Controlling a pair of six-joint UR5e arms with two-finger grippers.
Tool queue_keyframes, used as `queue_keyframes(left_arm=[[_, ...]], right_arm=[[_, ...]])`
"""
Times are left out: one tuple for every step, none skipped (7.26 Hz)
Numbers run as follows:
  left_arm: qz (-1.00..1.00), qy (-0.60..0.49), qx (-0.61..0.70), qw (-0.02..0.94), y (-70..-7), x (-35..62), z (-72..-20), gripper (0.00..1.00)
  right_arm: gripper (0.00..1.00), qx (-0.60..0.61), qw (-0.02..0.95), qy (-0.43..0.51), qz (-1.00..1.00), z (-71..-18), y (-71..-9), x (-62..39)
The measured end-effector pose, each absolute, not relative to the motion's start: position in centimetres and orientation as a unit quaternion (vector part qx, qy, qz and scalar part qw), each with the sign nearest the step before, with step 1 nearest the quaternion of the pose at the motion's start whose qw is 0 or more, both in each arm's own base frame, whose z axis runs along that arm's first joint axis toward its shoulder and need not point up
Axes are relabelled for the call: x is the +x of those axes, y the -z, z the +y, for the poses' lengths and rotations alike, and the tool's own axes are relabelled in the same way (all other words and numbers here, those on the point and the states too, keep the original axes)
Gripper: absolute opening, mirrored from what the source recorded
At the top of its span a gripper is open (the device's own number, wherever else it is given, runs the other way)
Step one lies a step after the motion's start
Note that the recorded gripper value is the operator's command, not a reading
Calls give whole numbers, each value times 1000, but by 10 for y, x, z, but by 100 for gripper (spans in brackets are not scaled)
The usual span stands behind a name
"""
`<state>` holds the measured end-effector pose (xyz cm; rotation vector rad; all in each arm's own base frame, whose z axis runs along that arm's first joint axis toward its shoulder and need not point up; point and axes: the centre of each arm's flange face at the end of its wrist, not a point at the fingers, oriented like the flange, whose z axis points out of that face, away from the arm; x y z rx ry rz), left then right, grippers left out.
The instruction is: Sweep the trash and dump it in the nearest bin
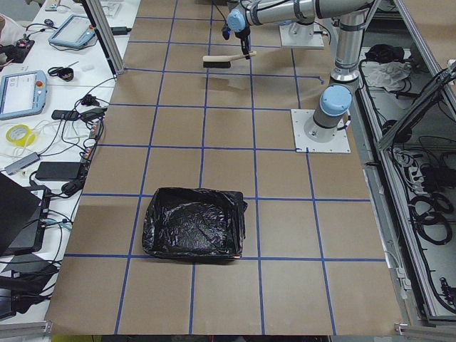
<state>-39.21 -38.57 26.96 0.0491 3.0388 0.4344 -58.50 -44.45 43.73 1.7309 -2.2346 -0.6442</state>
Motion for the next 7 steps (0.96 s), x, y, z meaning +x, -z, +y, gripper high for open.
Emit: queue_keyframes(left_arm=[[989,-143,19,37,-266,-394,-381,0],[989,-144,22,38,-262,-394,-377,0],[988,-147,23,40,-258,-394,-373,0],[987,-151,24,44,-252,-393,-369,0],[986,-155,24,48,-247,-391,-365,0],[986,-157,23,49,-244,-390,-363,0],[986,-158,23,48,-243,-390,-361,0]], right_arm=[[0,588,129,242,-761,-447,-442,-583],[0,584,133,266,-755,-455,-444,-575],[0,582,138,288,-748,-467,-444,-563],[0,577,143,305,-744,-478,-440,-551],[0,574,147,317,-741,-485,-434,-542],[0,573,149,322,-739,-489,-427,-537],[0,568,160,325,-739,-490,-424,-535]])
